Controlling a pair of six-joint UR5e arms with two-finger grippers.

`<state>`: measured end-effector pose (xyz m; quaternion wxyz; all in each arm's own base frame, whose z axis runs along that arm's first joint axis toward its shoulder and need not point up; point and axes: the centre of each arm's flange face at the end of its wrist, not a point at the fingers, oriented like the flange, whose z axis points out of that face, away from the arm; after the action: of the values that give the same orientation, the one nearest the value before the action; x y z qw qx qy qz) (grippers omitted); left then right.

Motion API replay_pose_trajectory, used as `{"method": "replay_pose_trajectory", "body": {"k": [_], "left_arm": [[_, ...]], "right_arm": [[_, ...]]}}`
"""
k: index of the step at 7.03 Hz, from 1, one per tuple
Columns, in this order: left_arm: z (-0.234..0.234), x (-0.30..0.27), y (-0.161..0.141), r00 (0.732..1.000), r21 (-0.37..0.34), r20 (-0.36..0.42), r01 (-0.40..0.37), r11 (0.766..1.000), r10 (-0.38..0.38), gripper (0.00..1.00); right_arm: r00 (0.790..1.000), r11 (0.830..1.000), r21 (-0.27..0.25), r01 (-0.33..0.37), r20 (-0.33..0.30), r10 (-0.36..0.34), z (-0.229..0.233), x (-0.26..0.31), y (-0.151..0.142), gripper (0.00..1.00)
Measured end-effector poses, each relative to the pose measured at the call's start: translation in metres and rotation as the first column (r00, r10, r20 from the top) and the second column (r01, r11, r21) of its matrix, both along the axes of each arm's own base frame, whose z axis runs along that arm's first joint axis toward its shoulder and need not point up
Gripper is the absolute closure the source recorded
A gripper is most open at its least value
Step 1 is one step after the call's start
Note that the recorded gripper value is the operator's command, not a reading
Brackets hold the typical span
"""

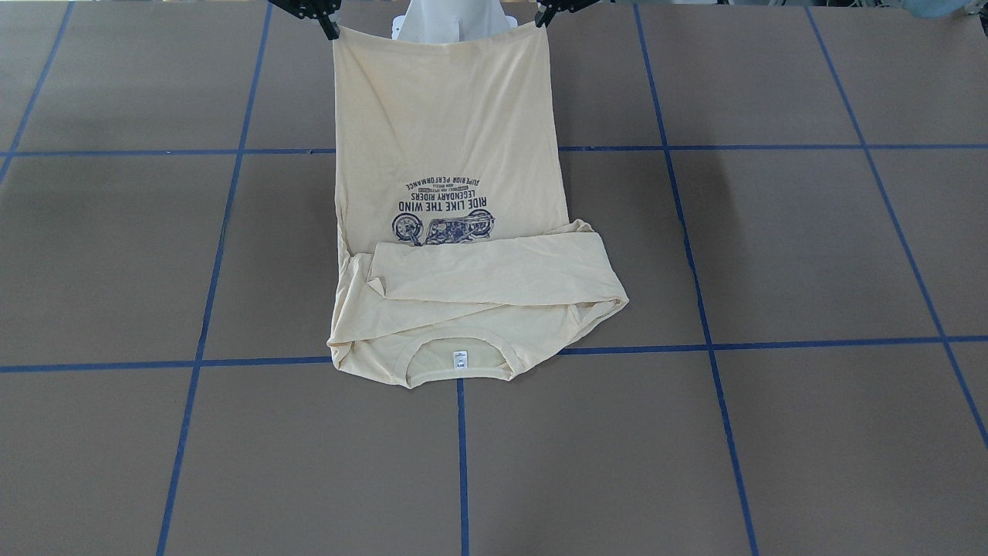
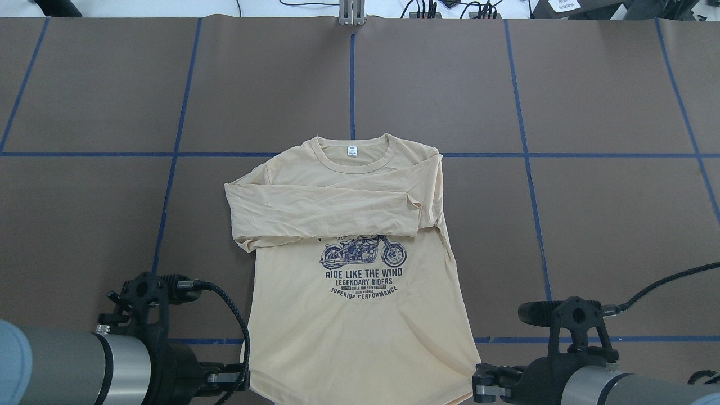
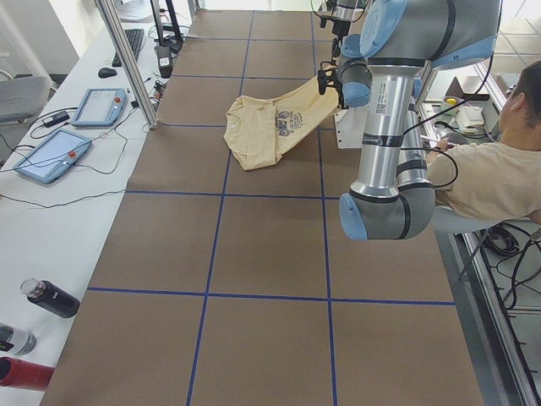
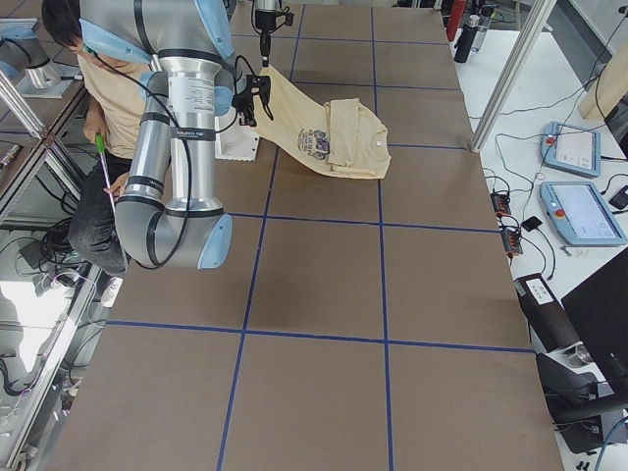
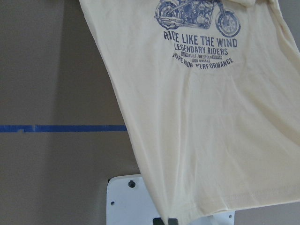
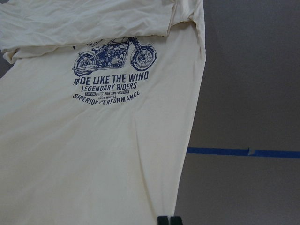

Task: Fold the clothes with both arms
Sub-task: 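Lift the hem with both grippers and fold it toward the collar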

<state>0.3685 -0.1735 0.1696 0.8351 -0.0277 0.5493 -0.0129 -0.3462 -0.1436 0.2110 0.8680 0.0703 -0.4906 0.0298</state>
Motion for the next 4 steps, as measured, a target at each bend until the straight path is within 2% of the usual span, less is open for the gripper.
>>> {"method": "replay_pose_trajectory", "body": {"k": [2,4], "left_arm": [[0.012,0.017,-0.032,0.996,-0.003,0.054,0.076,0.997,-0.075,1.0],[0.021,0.045,-0.096,0.972,0.015,0.113,0.206,0.979,-0.206,1.0]], "right_arm": [[0.995,0.995,-0.002,-0.098,-0.011,0.098,0.001,-0.007,-0.036,1.0],[0.971,0.971,0.003,-0.237,-0.027,0.237,-0.005,-0.047,-0.104,1.0]]}}
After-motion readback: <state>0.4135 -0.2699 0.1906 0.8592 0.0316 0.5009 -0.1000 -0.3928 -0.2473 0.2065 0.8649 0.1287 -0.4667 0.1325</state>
